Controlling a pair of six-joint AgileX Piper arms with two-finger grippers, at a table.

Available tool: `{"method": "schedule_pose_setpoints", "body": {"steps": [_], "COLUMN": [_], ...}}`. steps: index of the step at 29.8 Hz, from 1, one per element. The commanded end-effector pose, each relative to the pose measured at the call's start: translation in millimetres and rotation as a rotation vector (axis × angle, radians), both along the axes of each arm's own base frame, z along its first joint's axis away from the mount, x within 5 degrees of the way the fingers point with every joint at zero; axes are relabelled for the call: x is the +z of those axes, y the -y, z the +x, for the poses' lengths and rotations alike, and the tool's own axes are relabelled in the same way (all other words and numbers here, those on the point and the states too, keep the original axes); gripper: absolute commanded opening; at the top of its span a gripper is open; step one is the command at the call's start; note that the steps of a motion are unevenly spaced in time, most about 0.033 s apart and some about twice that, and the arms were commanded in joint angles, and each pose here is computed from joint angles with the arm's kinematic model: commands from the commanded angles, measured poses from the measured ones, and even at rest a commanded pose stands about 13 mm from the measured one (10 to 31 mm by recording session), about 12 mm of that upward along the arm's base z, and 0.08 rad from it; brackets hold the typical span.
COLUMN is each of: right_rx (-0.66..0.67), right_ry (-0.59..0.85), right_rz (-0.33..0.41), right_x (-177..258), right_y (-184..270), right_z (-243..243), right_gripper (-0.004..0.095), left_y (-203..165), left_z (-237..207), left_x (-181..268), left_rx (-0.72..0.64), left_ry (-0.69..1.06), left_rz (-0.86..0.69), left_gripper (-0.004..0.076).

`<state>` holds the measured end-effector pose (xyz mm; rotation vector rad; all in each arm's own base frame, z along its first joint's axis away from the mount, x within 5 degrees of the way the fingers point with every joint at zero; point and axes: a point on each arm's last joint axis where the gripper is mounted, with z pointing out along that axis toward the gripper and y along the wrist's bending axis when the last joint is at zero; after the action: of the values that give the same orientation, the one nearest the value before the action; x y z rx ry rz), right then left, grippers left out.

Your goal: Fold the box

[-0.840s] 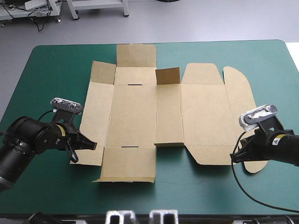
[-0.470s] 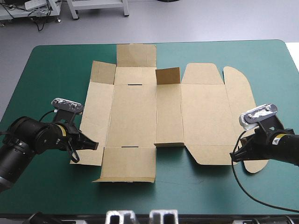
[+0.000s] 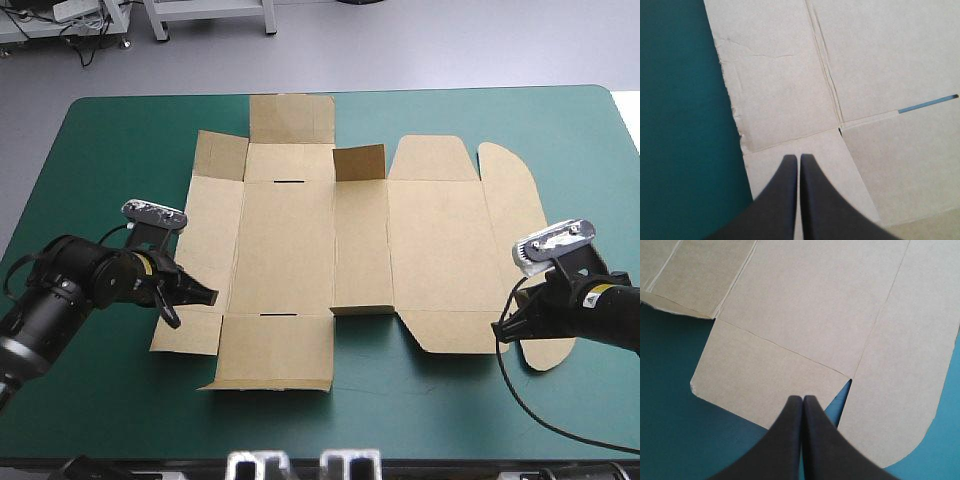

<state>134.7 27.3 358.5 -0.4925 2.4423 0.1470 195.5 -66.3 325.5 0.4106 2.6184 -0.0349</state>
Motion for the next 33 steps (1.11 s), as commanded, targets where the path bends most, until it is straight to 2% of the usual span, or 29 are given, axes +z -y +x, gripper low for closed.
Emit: {"method": "schedule_pose_setpoints", "body": {"steps": [1,5,9,11,16,20,23,27,30,33], "right_rx": [-0.013,-0.013,-0.013,-0.013,-0.013,-0.016,-0.021,-0.022,-0.022,-0.022], "right_ry": [0.077,0.077,0.077,0.077,0.077,0.092,0.115,0.121,0.121,0.121], "right_rz": [0.016,0.016,0.016,0.016,0.016,0.018,0.021,0.022,0.022,0.022], "right_x": [9.7,9.7,9.7,9.7,9.7,10.6,12.1,12.5,12.5,12.5], "right_y": [0.1,0.1,0.1,0.1,0.1,0.1,0.2,0.2,0.2,0.2], "right_z": [3.8,3.8,3.8,3.8,3.8,4.9,6.6,7.0,7.0,7.0], "right_gripper": [-0.0017,-0.0018,-0.0018,-0.0017,-0.0017,-0.0017,-0.0017,-0.0017,-0.0017,-0.0017], "left_y": [2.0,-0.5,-2.9,-13.4,-62.6,-98.9,-115.7,-128.4,-131.2,-132.5], "left_z": [19.8,39.0,48.5,53.1,61.2,54.7,49.6,53.4,61.0,70.8], "left_x": [5.7,-3.4,-3.4,0.0,2.0,-7.5,-13.7,-18.6,-24.3,-36.5], "left_rx": [-0.019,-0.037,-0.158,-0.176,-0.035,0.042,0.076,0.123,0.145,0.155], "left_ry": [0.068,0.053,0.044,0.047,0.052,-0.058,-0.121,-0.106,-0.097,-0.134], "left_rz": [-0.078,-0.203,-0.365,-0.397,-0.379,-0.397,-0.425,-0.434,-0.457,-0.518], "left_gripper": [0.0016,0.0016,0.0016,0.0016,0.0016,0.0014,0.0014,0.0015,0.0062,0.0200]}}
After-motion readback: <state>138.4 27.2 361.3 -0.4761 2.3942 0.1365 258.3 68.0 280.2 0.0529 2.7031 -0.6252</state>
